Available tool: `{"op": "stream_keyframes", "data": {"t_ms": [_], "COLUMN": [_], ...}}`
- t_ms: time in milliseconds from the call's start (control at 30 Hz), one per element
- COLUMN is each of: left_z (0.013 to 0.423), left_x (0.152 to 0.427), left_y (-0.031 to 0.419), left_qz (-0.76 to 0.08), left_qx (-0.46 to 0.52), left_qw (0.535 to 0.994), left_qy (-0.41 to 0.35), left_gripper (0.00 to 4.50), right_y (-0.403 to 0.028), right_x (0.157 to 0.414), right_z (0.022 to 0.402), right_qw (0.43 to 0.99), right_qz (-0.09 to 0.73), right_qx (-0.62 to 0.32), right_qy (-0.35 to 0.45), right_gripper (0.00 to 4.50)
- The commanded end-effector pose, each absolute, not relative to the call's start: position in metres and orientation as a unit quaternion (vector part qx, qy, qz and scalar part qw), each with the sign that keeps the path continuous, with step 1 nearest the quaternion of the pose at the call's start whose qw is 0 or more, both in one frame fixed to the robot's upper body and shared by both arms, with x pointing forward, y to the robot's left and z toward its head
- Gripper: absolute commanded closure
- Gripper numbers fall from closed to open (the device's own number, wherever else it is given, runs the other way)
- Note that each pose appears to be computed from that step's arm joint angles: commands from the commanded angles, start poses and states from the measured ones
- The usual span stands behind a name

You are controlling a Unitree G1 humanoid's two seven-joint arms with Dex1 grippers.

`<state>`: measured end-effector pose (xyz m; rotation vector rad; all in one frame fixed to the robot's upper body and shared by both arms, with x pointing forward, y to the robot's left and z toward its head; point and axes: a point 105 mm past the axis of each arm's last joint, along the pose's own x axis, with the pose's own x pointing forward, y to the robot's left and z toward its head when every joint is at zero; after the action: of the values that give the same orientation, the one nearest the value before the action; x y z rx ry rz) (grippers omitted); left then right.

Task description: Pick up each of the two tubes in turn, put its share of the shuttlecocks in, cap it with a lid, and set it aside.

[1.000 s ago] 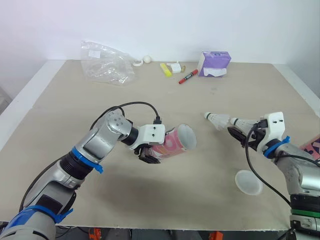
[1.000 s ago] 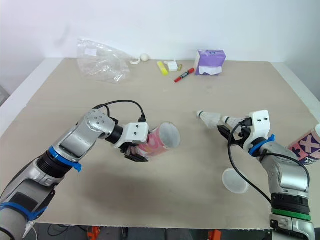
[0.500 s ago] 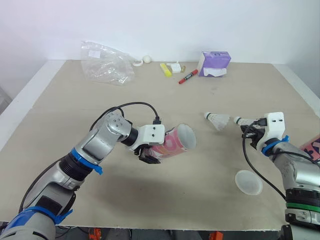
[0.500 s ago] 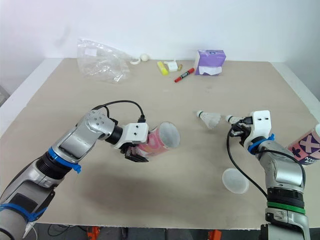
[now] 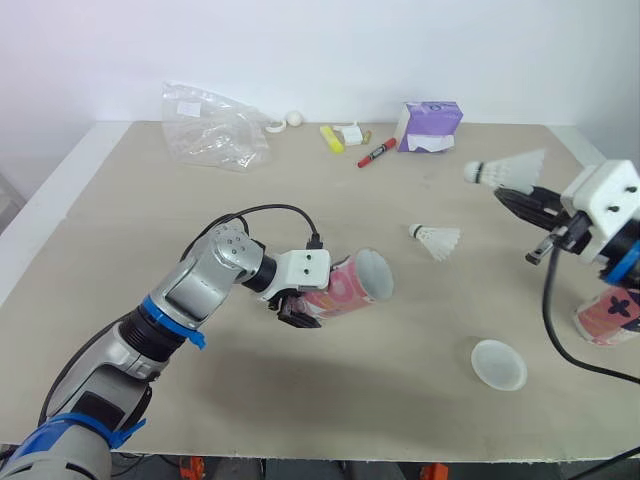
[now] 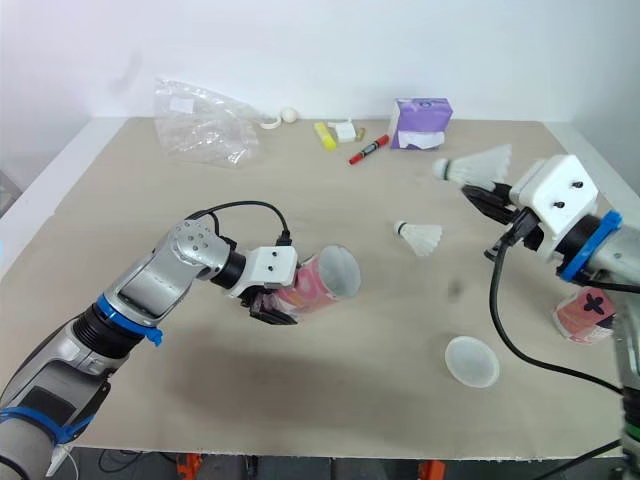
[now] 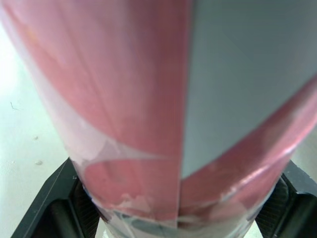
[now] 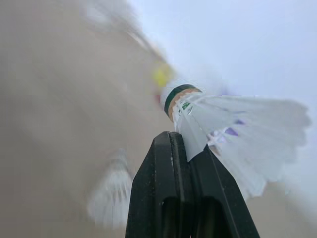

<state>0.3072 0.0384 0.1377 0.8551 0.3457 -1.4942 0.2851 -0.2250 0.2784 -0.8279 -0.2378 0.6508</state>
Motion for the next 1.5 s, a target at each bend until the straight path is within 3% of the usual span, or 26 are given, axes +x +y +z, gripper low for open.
{"op": "stream_keyframes", "data": {"t_ms": [33,167,633,733,900,933,1000,1100,1200,1367,1500], "left_z": [0.131,0.132,0.131,0.131,0.132,0.132,0.132,0.131,0.131,0.131,0.131], "left_x": [0.305,0.305,0.302,0.303,0.304,0.305,0.305,0.306,0.305,0.305,0.305], "left_y": [0.035,0.033,0.033,0.033,0.034,0.034,0.035,0.035,0.033,0.033,0.034], "left_qz": [-0.664,-0.667,-0.668,-0.666,-0.662,-0.662,-0.661,-0.661,-0.661,-0.661,-0.659], "left_qx": [0.375,0.374,0.365,0.362,0.361,0.361,0.362,0.364,0.363,0.362,0.362], "left_qw": [0.628,0.626,0.629,0.633,0.637,0.637,0.637,0.636,0.636,0.638,0.638], "left_qy": [0.156,0.153,0.157,0.159,0.16,0.161,0.162,0.162,0.162,0.161,0.163], "left_gripper": [0.91,0.91,0.91,0.91,0.91,0.91,0.91,0.91,0.91,0.91,0.91], "right_y": [-0.181,-0.156,-0.136,-0.134,-0.135,-0.136,-0.144,-0.17,-0.221,-0.249,-0.25], "right_x": [0.248,0.227,0.235,0.234,0.234,0.235,0.24,0.261,0.294,0.312,0.324], "right_z": [0.284,0.261,0.241,0.245,0.253,0.257,0.263,0.269,0.243,0.205,0.186], "right_qw": [0.77,0.71,0.683,0.681,0.696,0.706,0.743,0.838,0.941,0.98,0.988], "right_qz": [0.432,0.508,0.546,0.55,0.544,0.539,0.52,0.446,0.291,0.176,0.146], "right_qx": [-0.454,-0.479,-0.472,-0.468,-0.45,-0.44,-0.402,-0.296,-0.163,-0.091,-0.045], "right_qy": [-0.122,-0.096,-0.111,-0.119,-0.129,-0.13,-0.125,-0.106,-0.06,-0.019,-0.003], "right_gripper": [4.33,4.33,4.33,3.58,1.3,0.68,0.05,0.05,0.05,0.05,0.05]}}
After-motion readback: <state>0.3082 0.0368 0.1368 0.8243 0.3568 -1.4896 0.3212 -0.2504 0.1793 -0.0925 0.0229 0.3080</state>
